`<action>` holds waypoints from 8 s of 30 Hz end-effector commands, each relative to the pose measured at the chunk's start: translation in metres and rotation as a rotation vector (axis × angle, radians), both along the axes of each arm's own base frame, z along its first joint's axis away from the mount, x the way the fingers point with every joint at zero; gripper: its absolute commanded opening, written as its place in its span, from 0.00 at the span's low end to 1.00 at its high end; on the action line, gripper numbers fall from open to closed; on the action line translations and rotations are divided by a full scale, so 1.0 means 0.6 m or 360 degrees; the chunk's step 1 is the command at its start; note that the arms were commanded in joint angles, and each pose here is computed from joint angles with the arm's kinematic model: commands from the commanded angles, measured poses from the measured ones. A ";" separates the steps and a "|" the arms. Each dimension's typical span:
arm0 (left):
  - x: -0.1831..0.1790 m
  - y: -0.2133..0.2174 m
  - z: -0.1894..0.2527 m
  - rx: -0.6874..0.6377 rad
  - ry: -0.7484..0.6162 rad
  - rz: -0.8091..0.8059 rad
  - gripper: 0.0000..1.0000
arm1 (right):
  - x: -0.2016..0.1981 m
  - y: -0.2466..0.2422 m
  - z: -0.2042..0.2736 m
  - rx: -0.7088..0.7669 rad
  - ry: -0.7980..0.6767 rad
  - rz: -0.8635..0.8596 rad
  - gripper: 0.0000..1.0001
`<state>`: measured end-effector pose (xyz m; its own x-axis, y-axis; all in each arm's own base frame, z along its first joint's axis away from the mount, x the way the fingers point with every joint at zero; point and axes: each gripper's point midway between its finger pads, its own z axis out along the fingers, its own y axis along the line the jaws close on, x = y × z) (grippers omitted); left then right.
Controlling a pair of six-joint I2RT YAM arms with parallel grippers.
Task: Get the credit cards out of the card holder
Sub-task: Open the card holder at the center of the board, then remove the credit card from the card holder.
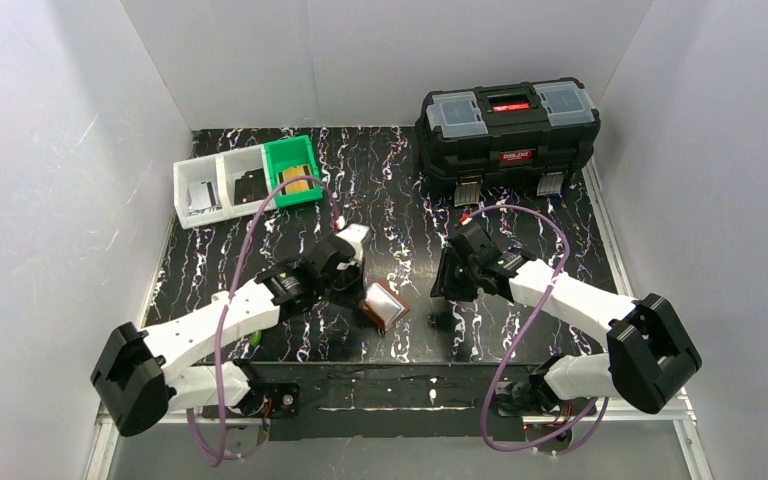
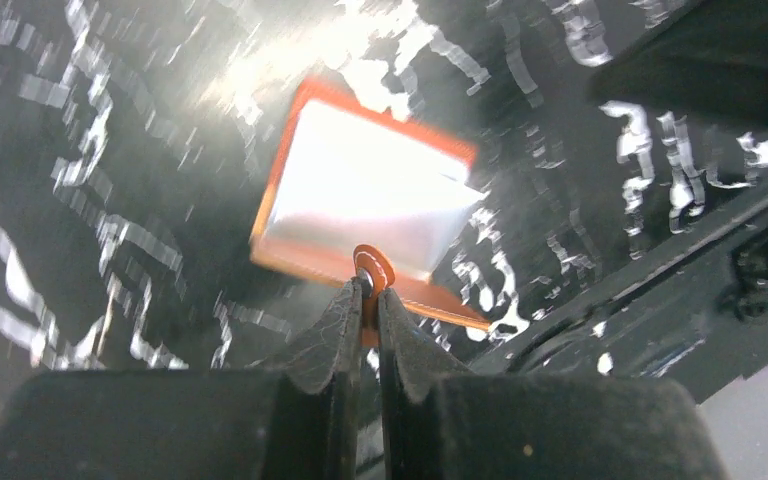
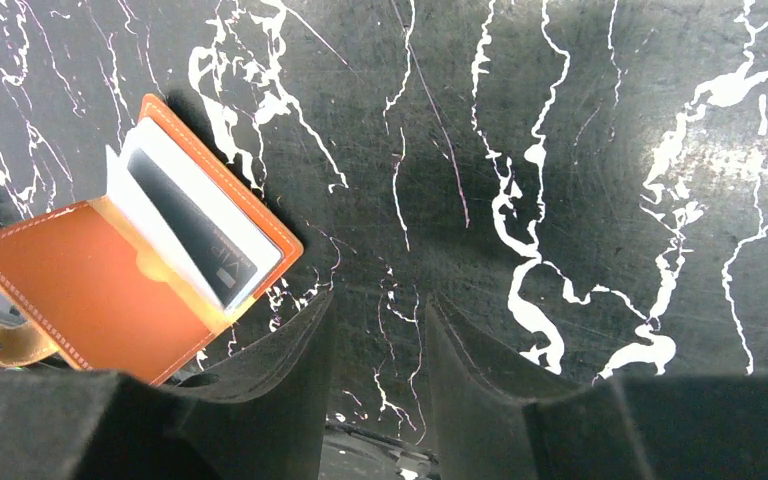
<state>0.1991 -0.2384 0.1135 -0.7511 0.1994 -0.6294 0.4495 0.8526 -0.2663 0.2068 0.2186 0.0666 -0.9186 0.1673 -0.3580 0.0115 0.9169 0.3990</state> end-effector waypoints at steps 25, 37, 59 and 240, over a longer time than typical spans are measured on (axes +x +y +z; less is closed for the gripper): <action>0.088 0.060 -0.141 0.0530 0.0315 0.0515 0.00 | 0.015 0.038 0.034 0.0038 -0.0089 0.0160 0.47; 0.091 0.023 -0.125 0.0417 0.0398 0.0414 0.00 | 0.030 0.080 0.034 0.0095 -0.0013 0.0230 0.46; 0.091 0.031 -0.021 0.0312 0.0296 0.0359 0.43 | 0.026 0.180 0.020 0.0208 0.0104 0.0400 0.38; 0.057 -0.026 -0.147 -0.0798 0.0907 0.0368 0.00 | -0.023 0.061 -0.127 -0.0214 0.0549 0.0179 0.01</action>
